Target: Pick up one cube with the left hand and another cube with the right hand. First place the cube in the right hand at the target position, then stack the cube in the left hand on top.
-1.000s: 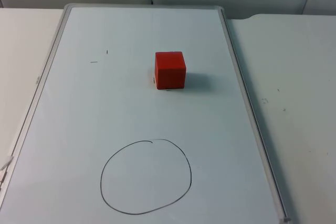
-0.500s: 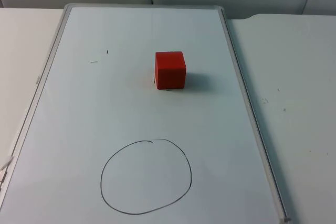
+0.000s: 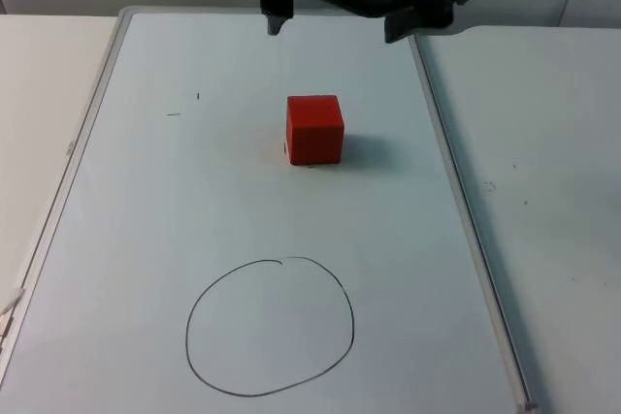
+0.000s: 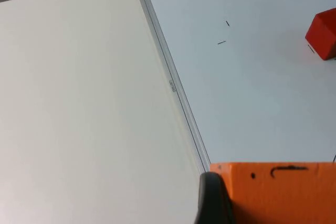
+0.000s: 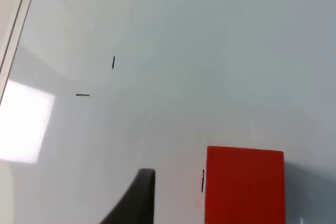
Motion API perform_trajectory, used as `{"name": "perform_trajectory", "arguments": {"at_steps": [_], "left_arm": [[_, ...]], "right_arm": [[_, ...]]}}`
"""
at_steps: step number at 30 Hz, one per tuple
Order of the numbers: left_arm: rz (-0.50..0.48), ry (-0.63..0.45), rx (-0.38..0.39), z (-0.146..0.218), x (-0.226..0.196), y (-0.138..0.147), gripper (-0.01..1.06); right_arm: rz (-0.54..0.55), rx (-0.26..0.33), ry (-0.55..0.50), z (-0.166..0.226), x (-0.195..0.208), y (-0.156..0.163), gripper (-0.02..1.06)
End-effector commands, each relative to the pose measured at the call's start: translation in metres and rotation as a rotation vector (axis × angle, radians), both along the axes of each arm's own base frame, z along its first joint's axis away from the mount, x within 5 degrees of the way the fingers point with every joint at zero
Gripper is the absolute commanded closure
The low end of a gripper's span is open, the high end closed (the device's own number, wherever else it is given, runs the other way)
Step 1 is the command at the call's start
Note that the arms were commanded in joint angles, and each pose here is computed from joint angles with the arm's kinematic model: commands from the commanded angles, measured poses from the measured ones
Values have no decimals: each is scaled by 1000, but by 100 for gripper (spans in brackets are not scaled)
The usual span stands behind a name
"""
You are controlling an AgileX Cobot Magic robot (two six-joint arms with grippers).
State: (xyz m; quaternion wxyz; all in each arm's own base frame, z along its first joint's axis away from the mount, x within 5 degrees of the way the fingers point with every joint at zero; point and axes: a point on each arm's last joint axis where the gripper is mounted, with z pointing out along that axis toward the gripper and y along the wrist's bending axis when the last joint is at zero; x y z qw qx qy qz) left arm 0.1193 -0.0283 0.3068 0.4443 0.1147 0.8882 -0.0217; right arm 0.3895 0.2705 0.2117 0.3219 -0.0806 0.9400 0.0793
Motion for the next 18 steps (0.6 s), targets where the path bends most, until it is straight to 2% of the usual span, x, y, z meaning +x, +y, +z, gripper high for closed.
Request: {"name": "perform_trajectory", "arguments": {"at_steps": [1, 6, 14, 18], "left_arm": [[-7, -22, -13, 2, 0, -1, 87], [-6, -24, -15, 2, 0, -1, 87], [-6, -24, -15, 2, 0, -1, 87], [-6, -24, -15, 2, 0, -1, 87]], "right_arm": [[-14, -11, 2, -6, 12, 9, 2], [-26, -26, 16, -15, 22, 15, 2], [-50, -71, 128, -58, 27, 20, 2], [-50, -88, 152, -72, 27, 21, 2]]}}
